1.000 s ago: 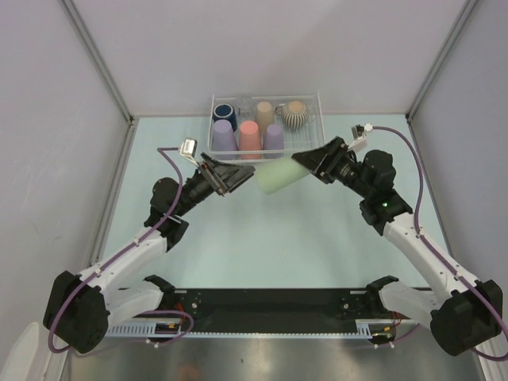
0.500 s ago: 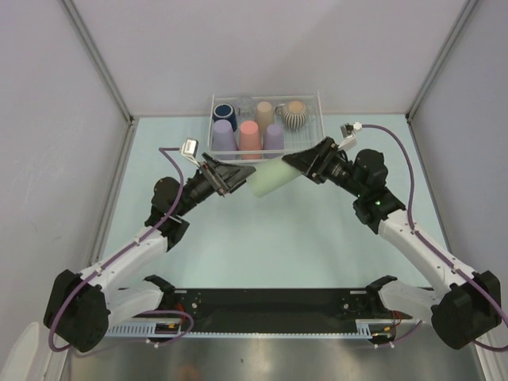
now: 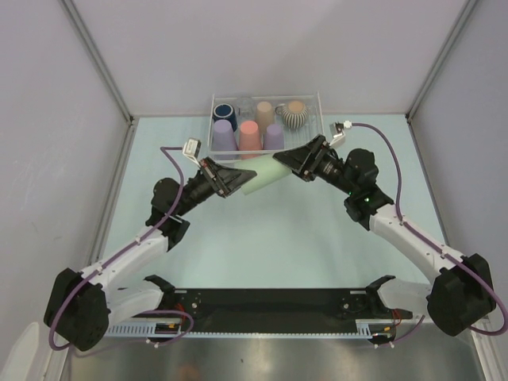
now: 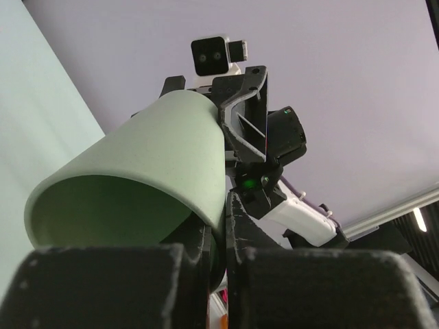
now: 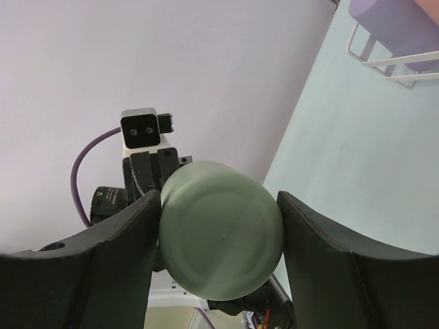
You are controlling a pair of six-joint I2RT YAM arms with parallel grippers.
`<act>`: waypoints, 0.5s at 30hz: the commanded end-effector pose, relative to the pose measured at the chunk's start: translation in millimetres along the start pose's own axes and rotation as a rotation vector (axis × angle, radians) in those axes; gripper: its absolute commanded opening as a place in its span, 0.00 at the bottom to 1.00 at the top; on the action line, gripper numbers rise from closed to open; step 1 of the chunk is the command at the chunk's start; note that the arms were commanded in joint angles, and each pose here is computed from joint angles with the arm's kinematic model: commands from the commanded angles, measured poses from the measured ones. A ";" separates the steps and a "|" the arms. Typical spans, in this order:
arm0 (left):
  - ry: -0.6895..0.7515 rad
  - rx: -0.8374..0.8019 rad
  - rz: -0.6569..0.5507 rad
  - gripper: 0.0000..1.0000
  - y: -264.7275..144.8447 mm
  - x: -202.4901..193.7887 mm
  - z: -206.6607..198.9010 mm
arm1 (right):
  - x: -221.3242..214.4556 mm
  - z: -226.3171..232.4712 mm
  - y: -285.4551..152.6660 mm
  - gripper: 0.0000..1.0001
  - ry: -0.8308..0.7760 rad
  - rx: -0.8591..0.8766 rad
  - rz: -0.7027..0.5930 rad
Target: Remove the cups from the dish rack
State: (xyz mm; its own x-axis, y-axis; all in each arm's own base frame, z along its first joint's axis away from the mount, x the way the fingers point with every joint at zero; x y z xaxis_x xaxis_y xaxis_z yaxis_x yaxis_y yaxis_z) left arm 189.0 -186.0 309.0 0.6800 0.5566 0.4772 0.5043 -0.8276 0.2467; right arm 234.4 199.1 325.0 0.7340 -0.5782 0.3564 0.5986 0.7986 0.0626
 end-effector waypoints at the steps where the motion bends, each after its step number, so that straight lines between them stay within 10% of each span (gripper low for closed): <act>1: 0.050 -0.027 0.011 0.00 -0.9 0.0 -4.9 | -2.0 -1.6 2.6 0.00 -0.040 0.009 0.016; 2: 0.048 -0.016 0.017 0.00 -1.1 -0.6 -3.8 | -2.4 -3.3 3.3 0.00 -0.034 -0.002 0.022; 5: 0.055 0.038 0.044 0.00 -1.5 -0.9 -1.8 | -0.9 -1.2 4.8 0.48 -0.031 -0.036 0.040; 6: 0.067 0.054 0.049 0.00 -0.3 2.4 -5.0 | 0.2 -1.2 4.3 0.81 -0.056 -0.060 0.040; 9: 0.122 0.199 0.076 0.00 -2.0 9.9 -3.2 | 13.8 2.1 -5.5 0.99 -0.115 -0.181 0.002; 15: 0.378 0.661 0.153 0.00 -19.9 30.7 0.1 | 58.2 14.8 -44.0 1.00 -0.352 -0.692 -0.123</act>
State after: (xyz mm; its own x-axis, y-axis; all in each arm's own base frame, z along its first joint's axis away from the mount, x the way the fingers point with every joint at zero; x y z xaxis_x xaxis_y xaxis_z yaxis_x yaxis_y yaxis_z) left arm 202.8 -179.8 311.7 0.6635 0.4346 0.6090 0.6107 -0.7849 -0.1052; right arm 251.7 171.1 330.0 0.6795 -0.5660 0.4669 0.7163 0.6493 -0.2554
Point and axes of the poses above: each gripper's point midway between its finger pads, its own y axis out along the fingers, its own z axis along the line the jaws close on, x = y × z, the point moved 10 cm from there along -y, back along the fingers, and after that the axes turned 6 degrees about y, right-handed, at the moved point
